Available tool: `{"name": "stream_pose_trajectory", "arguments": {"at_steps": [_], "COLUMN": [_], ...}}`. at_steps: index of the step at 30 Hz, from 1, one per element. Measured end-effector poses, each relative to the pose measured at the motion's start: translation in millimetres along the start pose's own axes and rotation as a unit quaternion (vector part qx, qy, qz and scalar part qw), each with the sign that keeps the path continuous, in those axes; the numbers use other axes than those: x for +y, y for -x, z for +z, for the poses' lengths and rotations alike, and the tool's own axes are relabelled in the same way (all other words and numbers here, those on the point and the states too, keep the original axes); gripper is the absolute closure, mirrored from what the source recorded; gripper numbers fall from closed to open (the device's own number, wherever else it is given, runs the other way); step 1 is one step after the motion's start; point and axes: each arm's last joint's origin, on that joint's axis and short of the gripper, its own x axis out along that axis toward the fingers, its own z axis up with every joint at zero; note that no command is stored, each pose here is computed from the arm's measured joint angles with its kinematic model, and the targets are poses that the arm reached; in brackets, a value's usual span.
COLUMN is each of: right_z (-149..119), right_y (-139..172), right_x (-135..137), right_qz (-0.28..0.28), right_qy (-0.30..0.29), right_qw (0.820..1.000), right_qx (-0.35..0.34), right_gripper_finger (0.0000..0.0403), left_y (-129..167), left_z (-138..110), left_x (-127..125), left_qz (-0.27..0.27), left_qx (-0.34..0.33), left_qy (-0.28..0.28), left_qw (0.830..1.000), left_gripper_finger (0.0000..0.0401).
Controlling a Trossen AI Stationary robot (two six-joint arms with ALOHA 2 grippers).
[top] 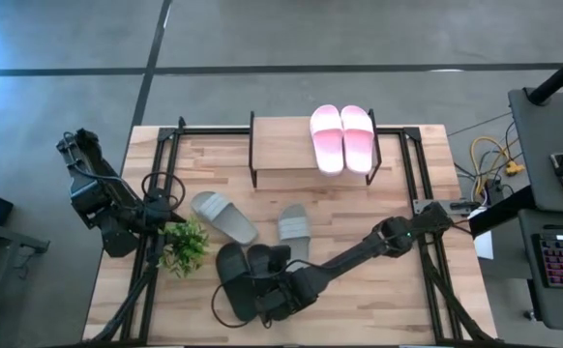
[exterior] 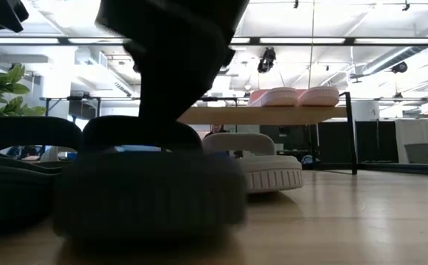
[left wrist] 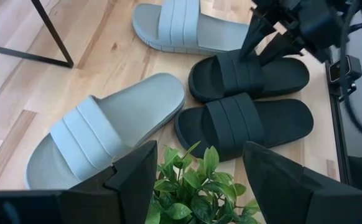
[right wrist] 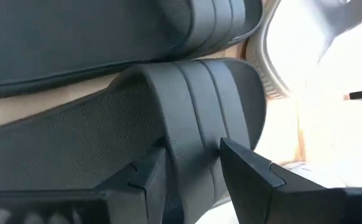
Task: Pick and place slides into the shelf
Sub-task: Put the right black slide on the shelf
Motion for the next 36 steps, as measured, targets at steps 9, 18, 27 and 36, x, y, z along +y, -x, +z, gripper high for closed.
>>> {"name": "stream_pose_trajectory", "arguments": {"at_steps": [9,18,27,36], "right_z": [5.0,8.4,30.1,34.3], "right_y": [-8.3,-10.6,32.8,106.4], "right_x": [-12.4,-21.8,-46.5,-105.7], "right_qz": [-0.006,-0.002,0.0,-0.129], "right_qy": [-0.005,-0.04,-0.139,-0.235], "right_qw": [1.0,0.999,0.989,0.956], "right_qx": [-0.002,0.002,-0.046,-0.121], "right_gripper_finger": [0.0342,0.039,0.0391,0.039], "left_y": [0.0,0.0,0.0,0.0], "left_z": [0.0,0.0,0.1,0.7], "left_x": [0.0,0.0,0.0,0.6], "left_qz": [0.0,0.0,0.001,0.008], "left_qx": [0.0,0.0,-0.001,-0.013], "left_qy": [0.0,0.0,-0.001,-0.006], "left_qw": [1.0,1.0,1.0,1.0], "left_gripper_finger": [0.0178,0.0178,0.0178,0.0178]}}
